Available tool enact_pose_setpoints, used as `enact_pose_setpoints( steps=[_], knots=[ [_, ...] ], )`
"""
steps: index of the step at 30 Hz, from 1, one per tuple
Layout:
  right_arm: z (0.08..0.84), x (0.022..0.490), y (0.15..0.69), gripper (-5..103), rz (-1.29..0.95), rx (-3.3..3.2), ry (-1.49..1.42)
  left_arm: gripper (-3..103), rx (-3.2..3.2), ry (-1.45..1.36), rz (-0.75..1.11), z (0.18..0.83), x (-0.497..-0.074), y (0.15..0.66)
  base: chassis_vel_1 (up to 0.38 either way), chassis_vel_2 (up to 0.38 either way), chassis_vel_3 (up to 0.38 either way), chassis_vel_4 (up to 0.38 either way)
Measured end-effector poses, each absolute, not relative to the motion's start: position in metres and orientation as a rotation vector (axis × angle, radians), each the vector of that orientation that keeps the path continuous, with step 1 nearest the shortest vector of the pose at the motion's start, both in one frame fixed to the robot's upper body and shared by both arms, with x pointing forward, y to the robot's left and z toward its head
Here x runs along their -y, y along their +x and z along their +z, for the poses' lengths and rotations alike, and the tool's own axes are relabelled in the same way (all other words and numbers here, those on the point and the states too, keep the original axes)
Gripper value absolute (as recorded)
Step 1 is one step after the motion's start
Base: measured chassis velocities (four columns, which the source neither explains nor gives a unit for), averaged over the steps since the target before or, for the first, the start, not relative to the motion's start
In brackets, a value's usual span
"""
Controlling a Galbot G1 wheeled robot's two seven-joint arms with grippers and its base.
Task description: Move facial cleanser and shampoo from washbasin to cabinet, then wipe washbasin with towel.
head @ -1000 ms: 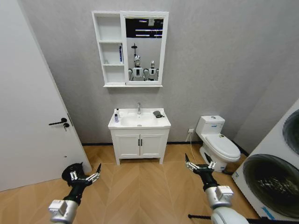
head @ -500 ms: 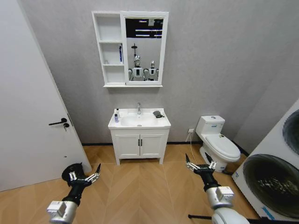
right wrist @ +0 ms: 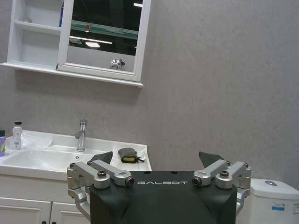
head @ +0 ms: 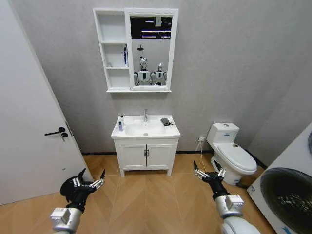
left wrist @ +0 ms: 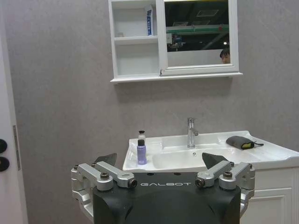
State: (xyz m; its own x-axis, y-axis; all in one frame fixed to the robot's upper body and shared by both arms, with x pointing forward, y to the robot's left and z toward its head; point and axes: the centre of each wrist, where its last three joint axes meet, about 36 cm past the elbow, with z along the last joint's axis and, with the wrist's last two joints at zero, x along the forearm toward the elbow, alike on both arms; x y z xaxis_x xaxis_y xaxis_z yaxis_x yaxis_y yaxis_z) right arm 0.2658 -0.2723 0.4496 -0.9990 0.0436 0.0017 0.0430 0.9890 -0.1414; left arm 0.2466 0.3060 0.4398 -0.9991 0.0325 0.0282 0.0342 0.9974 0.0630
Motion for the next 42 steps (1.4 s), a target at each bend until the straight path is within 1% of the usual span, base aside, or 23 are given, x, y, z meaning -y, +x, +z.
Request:
enact_pose_setpoints(
  steps=[21,27,42],
  knots=[
    [0.447,0.273,0.276,100,0.219,3.138,-0.041,100,3.119,-0.027,-0.106,0.442,-0.3,0.255,-0.294,0.293,0.302,-0.297],
    [0.446,0.275,0.276,100,0.216,3.142,-0.045,100,3.12,-0.024,-0.106,0.442,-0.297,0.254,-0.148,0.127,0.073,-0.057],
    [0.448,0.275,0.274,100,0.216,3.149,-0.038,100,3.119,-0.02,-0.11,0.44,-0.3,0.252,0.032,-0.018,-0.034,0.021]
  ],
)
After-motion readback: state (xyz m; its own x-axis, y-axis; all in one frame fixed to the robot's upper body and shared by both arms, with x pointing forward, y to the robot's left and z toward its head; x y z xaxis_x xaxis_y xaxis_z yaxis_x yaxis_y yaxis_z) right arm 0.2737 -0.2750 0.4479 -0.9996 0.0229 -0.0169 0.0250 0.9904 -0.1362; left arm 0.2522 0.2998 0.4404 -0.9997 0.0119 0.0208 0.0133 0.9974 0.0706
